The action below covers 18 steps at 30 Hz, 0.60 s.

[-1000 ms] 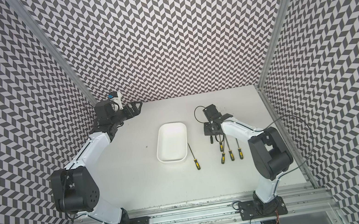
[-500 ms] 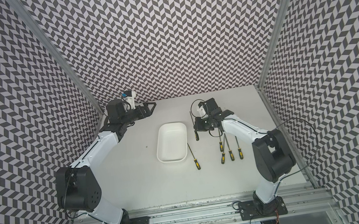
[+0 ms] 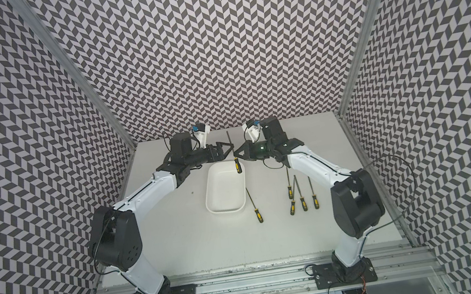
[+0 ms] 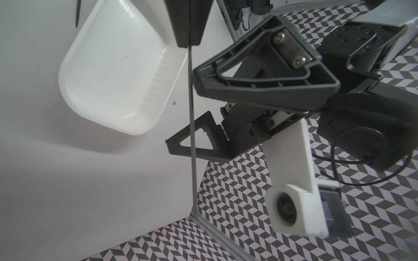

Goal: Put the file tool into the storage box
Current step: Pick up the file tool from the center of the board.

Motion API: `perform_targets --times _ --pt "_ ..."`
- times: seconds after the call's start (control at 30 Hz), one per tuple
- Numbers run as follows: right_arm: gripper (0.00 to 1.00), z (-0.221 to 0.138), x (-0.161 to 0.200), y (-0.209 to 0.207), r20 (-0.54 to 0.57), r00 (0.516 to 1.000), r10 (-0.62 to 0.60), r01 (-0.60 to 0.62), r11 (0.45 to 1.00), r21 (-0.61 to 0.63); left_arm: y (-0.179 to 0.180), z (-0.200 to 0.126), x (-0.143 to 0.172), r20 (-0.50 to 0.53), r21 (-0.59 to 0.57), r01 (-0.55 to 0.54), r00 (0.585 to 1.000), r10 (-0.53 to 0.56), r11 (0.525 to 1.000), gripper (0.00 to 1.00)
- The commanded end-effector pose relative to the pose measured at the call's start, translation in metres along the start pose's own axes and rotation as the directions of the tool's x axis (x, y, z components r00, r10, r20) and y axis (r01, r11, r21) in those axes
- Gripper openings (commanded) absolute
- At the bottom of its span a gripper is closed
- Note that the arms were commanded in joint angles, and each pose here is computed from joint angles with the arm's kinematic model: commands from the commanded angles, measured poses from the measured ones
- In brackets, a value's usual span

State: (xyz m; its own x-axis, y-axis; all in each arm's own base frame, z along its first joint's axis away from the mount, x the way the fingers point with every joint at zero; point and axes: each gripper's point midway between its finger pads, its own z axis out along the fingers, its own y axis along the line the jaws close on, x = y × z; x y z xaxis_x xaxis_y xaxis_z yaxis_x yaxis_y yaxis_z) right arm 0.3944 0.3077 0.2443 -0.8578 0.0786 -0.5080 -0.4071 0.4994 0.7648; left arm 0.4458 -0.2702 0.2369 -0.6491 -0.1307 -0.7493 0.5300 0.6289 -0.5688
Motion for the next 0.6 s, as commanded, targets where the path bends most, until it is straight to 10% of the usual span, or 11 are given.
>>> perform_targets --times 0.0,0.3,0.43,0.57 --pt "0.0 0.006 -0.006 0.025 0.015 0.999 -0.044 0.045 0.996 -0.081 -0.017 0.004 -0.014 0.035 0.051 -0.035 0.999 0.033 0.998 1.0" --pt "0.0 0.009 -0.003 0.023 0.005 0.999 -0.037 0.038 0.997 -0.068 -0.023 0.013 -0.01 0.026 0.067 -0.049 0.999 0.047 0.997 0.93" --pt "0.0 0.009 -0.004 0.022 0.009 0.999 -0.039 0.04 0.997 -0.059 -0.02 0.017 -0.005 -0.003 0.067 -0.044 0.999 0.045 0.997 0.44" --pt "0.0 0.006 -0.006 0.023 0.022 0.998 -0.051 0.052 0.997 -0.052 -0.018 0.017 -0.003 -0.018 0.051 -0.047 0.999 0.048 0.998 0.17"
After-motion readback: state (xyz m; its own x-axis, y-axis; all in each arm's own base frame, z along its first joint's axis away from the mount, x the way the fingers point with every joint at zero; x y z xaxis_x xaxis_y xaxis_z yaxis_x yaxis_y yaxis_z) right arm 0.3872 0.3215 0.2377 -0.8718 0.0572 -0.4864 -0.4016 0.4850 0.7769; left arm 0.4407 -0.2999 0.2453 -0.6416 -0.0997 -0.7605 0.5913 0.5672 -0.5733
